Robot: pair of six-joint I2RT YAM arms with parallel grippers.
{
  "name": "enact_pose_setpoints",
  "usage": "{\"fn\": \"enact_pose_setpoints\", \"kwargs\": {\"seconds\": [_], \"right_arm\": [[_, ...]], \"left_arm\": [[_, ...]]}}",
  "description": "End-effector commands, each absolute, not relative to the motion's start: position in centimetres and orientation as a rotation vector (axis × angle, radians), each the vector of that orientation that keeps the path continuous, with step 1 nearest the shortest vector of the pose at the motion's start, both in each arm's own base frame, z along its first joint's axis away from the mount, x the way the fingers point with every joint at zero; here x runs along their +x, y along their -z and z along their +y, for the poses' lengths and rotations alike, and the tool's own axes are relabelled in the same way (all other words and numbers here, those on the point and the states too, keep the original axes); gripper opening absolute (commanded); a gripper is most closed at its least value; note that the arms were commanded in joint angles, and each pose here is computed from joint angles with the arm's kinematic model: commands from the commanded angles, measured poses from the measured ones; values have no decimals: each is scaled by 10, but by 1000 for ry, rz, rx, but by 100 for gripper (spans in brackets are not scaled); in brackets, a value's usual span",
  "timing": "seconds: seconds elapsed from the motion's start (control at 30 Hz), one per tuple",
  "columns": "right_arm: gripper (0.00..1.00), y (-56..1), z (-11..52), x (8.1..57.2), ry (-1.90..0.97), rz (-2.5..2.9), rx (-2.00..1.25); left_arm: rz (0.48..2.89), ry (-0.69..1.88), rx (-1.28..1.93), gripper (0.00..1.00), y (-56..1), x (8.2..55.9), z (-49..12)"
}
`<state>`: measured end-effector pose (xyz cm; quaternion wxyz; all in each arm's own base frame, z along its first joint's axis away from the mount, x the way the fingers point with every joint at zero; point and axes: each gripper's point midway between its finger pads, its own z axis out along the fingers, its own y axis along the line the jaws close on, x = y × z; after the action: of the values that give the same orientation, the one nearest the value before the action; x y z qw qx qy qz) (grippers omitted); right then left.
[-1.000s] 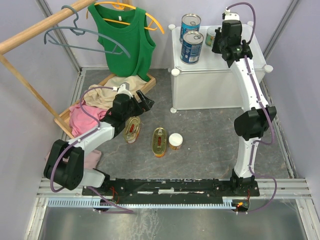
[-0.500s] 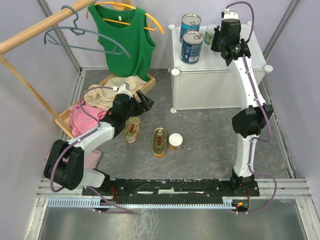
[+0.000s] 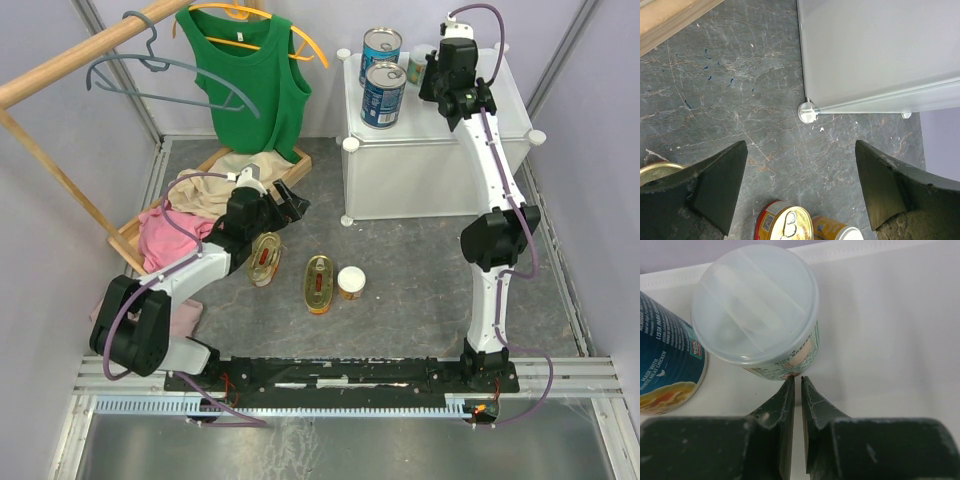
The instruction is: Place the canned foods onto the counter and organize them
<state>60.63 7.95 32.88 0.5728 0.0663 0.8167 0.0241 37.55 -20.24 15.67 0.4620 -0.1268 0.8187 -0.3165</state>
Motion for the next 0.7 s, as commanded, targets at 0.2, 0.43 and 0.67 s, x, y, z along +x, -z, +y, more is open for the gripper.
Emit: {"fn": "enact_pose_setpoints", "kwargs": {"seconds": [0.2,0.43,0.67], "right_arm": [[17,-353,77,616,-62,1829,180],[23,-370,74,599,-65,1805,180],[44,-395,74,561,-75,1783,175]], "left_arm": [[1944,813,-287,94,-173,387,-210],[1933,820,-285,94,-178,384,-209],[1922,824,-284,94,-188,379,-207]]}}
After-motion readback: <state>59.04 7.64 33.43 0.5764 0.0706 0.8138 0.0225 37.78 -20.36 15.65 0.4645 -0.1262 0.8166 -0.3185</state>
